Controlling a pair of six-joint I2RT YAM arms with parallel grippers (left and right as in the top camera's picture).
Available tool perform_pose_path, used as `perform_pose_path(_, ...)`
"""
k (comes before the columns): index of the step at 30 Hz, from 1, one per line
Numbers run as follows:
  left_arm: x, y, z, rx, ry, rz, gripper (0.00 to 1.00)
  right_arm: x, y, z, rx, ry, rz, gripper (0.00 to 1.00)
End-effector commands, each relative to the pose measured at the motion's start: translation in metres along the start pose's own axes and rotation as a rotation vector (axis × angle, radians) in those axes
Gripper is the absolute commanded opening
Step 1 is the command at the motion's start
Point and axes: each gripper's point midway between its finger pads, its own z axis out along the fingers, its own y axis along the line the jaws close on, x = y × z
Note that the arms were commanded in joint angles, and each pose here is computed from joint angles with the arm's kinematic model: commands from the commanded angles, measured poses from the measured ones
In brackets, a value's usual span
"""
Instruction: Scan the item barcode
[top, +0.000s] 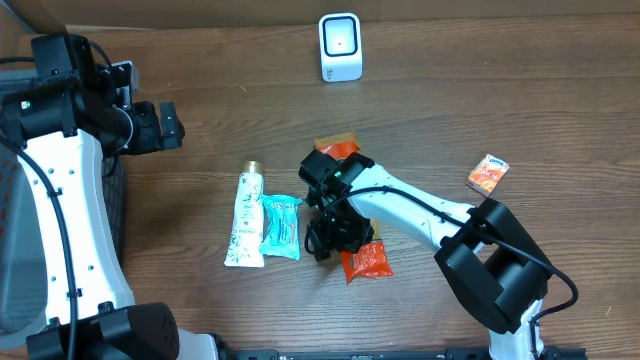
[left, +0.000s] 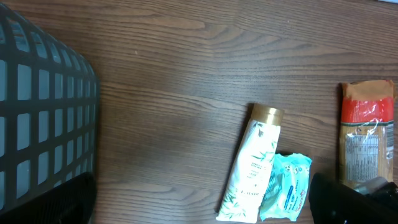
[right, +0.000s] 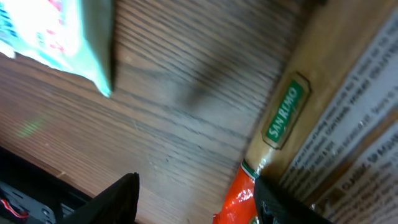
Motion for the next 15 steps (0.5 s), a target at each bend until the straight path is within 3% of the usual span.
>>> perform_pose_path(1, -0.004, -0.001, -0.005, 0.001, -0.02, 0.019, 1.0, 0.0, -0.016, -0.012, 0.043, -0.026, 0.038, 0.61)
perform_pose_path(10, -0.004, -0.001, -0.005, 0.001, -0.02, 0.019, 1.0, -0.017, -0.095, -0.033, 0.237, -0.105, 0.229, 0.62)
perform_pose_path(15, -0.004, -0.001, -0.005, 0.001, -0.02, 0.019, 1.0, -0.051, -0.139, -0.053, 0.211, -0.238, 0.332, 0.62)
